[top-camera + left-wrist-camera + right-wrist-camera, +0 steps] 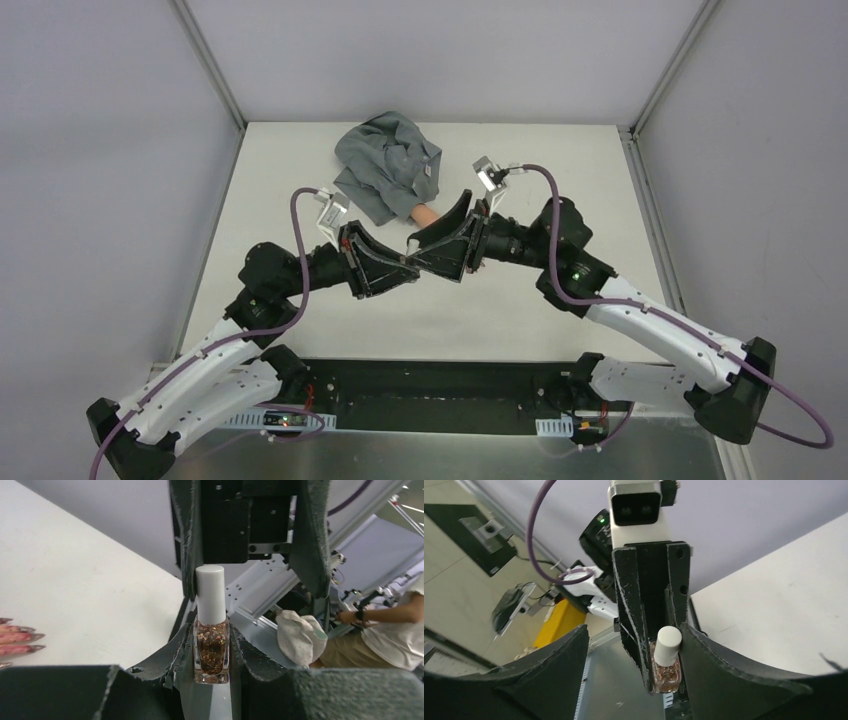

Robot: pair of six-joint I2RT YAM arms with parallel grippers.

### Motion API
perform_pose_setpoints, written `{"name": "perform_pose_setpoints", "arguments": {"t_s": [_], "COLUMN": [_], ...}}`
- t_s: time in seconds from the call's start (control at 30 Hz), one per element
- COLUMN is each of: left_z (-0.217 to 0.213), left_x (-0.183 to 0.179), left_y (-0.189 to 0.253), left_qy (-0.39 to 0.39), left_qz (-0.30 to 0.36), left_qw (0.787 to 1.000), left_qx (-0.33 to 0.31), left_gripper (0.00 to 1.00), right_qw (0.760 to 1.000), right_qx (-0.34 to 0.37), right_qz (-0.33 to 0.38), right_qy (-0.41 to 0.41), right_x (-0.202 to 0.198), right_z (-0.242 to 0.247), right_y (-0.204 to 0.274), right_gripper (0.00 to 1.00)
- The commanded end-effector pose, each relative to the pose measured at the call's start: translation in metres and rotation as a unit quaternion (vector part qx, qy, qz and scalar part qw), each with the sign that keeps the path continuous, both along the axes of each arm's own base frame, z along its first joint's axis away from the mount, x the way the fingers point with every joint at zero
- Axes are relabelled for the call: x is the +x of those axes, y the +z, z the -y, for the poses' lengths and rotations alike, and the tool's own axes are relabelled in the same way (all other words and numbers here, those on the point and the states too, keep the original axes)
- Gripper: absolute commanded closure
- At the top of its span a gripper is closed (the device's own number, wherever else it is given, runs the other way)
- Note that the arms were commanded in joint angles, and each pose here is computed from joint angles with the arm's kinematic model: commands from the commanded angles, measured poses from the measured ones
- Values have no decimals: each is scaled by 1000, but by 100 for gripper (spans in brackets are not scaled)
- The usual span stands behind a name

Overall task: Paint the nails
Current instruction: Screw the nail polish bottle.

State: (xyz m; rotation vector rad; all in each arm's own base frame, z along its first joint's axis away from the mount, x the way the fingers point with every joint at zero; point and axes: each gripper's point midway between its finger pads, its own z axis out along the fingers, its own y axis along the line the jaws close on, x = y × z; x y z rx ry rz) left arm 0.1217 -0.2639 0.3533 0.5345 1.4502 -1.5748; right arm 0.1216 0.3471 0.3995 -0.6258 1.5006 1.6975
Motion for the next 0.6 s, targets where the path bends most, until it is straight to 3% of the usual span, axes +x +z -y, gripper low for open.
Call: {"name": "perform_pose_setpoints", "arguments": {"t_s": [0.0, 0.13, 0.27, 0.5, 0.57], "left_z": [-4, -5, -5, -3, -3], "left_x": [-29, -32, -32, -28, -25], "left_y": [46, 51, 53, 52, 51], "left_qy": [-62, -69, -70, -62, -56], "left_qz": [37, 41, 44, 47, 50], "left_qw": [996, 995, 995, 995, 995], "left_qx": [-56, -60, -63, -63, -63], "left_gripper": [100, 100, 100, 100, 100], "right_qw": [993, 992, 992, 993, 994], "right_qx": [56, 59, 60, 53, 47], "right_qz": [48, 51, 50, 39, 33], "right_qy": [97, 98, 104, 98, 88], "right_x": [-33, -33, -32, -28, -25], "right_z": [3, 2, -1, -4, -4], "right_y": [30, 31, 31, 27, 24], "right_gripper": [32, 39, 52, 95, 100]}}
